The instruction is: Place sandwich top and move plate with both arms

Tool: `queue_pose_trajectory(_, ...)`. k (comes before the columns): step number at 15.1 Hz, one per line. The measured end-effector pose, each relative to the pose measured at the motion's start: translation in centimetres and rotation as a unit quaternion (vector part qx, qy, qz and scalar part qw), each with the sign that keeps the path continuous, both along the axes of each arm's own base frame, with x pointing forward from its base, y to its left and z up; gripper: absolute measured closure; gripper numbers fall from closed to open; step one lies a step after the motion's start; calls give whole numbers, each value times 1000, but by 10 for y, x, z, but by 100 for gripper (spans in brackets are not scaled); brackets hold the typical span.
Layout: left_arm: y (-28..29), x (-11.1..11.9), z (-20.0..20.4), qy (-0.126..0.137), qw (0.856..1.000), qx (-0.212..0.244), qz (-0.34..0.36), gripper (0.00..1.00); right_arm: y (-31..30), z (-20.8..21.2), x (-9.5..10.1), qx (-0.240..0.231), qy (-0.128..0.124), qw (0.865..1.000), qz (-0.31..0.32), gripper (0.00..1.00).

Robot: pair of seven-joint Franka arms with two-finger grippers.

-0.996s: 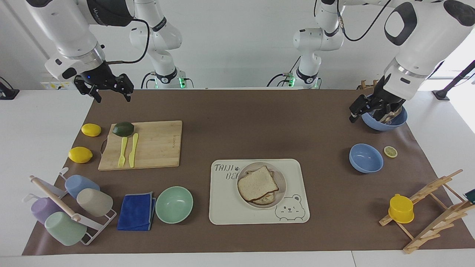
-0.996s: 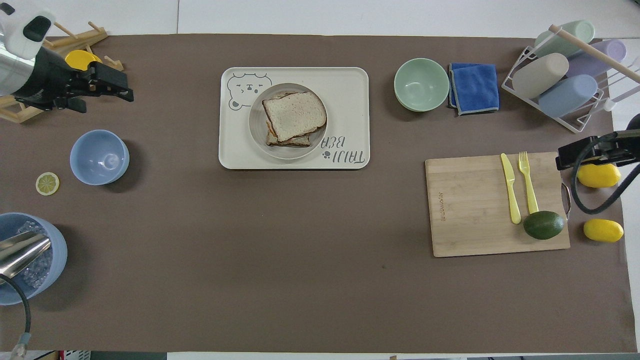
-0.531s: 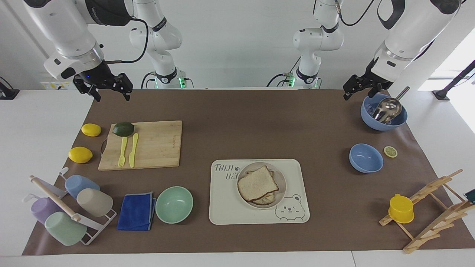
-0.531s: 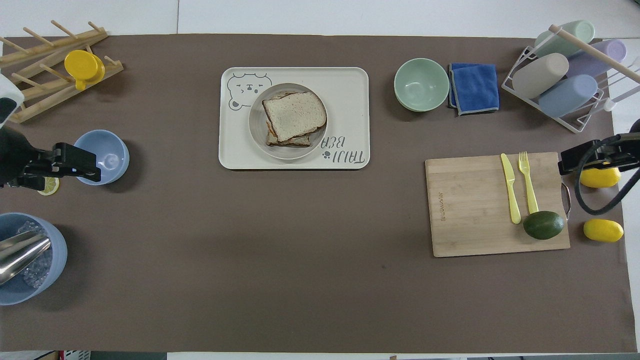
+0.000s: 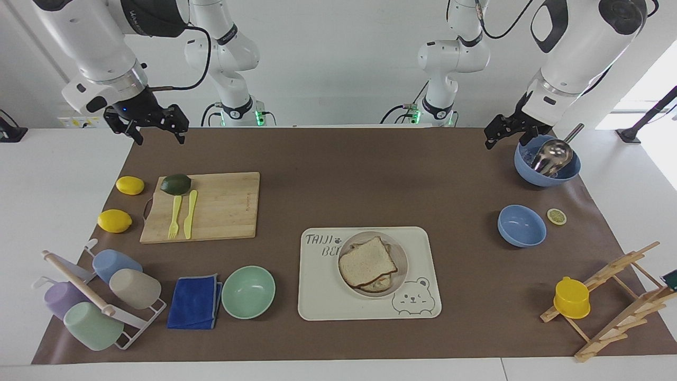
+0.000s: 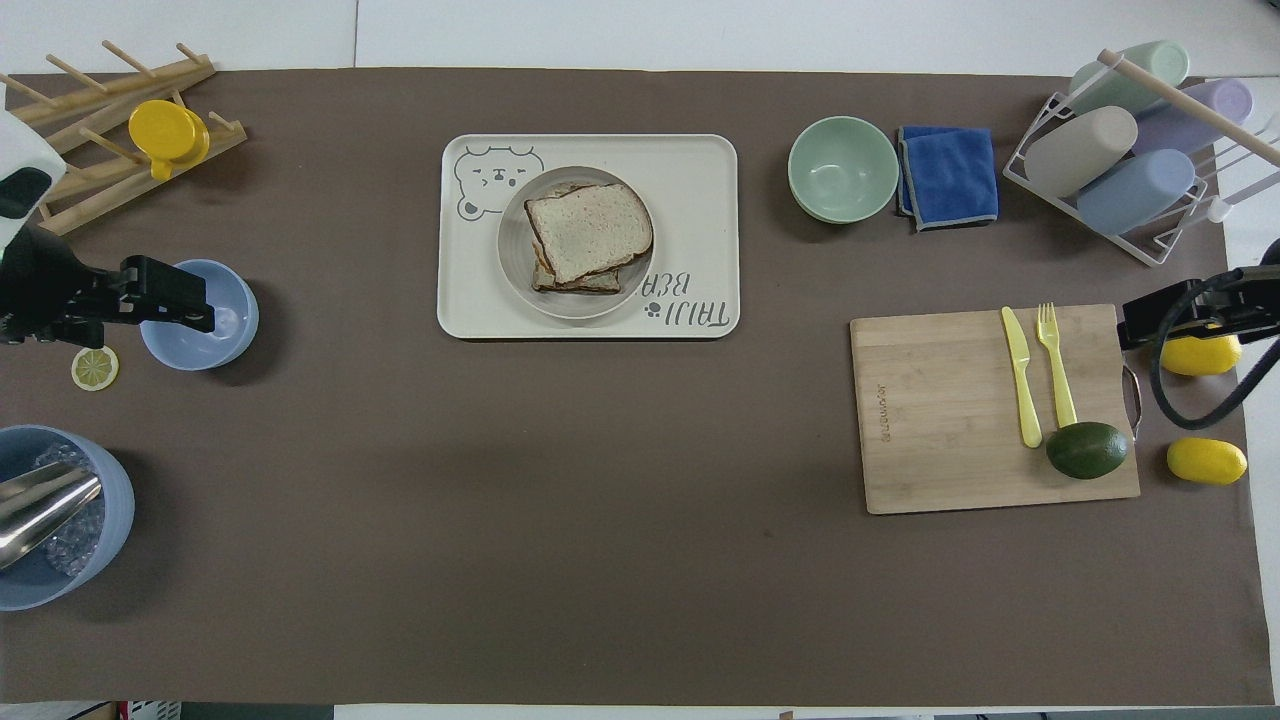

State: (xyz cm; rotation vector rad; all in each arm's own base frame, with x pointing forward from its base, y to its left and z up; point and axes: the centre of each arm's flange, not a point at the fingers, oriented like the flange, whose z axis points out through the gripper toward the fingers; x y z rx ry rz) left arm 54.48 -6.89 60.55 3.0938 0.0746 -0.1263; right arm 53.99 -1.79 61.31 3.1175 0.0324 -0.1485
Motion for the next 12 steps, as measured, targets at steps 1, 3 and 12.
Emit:
queue_pose_trajectory(1, 1, 0, 0, 4, 1000, 4, -1, 0, 0, 0, 0, 0, 0, 1000, 0, 0)
queue_pose_trajectory(3, 2, -3, 5, 3, 1000, 8, 0, 0, 0, 0, 0, 0, 0, 1000, 0, 0)
queue_pose_trajectory(12, 0, -14, 12, 7, 1000, 11, -14, 0, 0, 0, 0, 0, 0, 1000, 0, 0)
